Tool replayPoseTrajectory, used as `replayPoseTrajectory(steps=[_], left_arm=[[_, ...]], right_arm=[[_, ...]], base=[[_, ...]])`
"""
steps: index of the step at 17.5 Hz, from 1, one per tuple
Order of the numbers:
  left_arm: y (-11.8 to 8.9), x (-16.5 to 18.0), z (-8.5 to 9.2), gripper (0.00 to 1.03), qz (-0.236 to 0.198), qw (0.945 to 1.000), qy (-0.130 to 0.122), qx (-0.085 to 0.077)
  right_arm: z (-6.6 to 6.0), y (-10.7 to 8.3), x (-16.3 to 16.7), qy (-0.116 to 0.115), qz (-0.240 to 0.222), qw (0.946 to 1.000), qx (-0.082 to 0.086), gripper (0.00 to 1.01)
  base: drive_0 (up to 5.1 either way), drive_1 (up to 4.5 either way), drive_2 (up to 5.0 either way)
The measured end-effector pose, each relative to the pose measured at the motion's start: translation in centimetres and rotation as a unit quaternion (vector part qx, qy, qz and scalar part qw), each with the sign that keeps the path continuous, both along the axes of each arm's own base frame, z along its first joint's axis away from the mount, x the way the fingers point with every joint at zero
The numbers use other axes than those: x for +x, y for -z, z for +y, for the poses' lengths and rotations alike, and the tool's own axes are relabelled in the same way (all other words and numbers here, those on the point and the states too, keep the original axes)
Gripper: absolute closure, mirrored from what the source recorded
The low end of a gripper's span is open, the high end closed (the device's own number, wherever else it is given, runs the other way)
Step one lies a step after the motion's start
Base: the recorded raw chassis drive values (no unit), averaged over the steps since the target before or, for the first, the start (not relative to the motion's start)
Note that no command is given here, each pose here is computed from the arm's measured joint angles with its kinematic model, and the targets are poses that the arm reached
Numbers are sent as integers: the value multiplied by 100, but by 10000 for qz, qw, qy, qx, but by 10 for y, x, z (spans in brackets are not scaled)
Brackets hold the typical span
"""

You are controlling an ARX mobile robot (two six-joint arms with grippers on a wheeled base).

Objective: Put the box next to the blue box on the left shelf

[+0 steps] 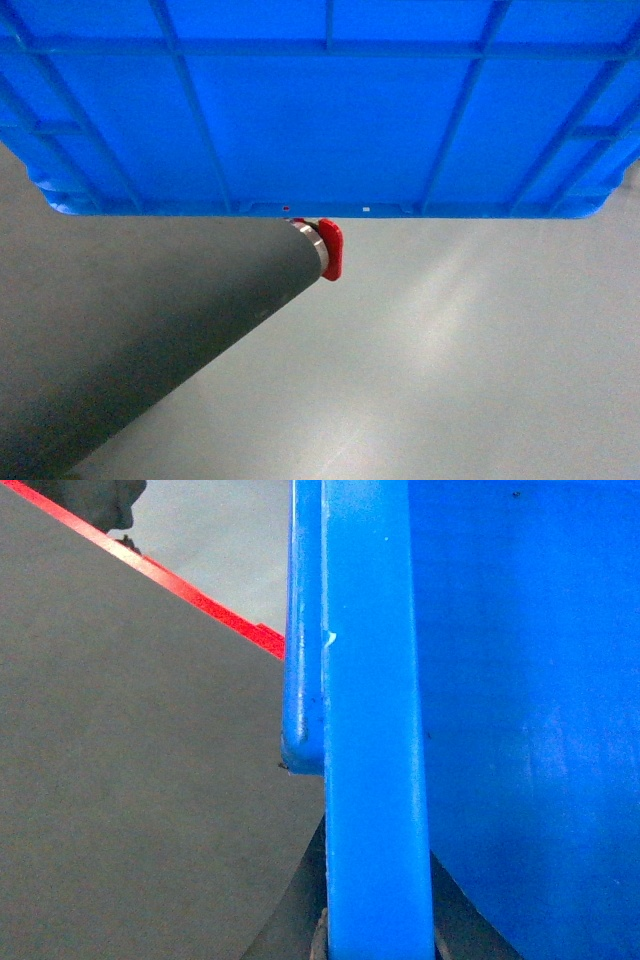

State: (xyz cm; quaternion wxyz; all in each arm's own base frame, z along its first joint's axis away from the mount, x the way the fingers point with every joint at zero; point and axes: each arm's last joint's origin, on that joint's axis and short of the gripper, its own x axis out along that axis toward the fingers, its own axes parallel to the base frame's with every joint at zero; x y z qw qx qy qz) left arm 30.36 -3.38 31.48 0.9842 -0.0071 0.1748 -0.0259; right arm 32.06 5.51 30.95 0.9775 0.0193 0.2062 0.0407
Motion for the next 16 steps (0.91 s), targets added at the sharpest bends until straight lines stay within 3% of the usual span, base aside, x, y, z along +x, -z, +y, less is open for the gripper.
replayPoseTrajectory(steps=[16], left_arm=[[0,0,0,97,0,10000,-2,1]], right_arm=[[0,0,0,2,-8,10000,1,94]], base=[[-143,-143,-143]])
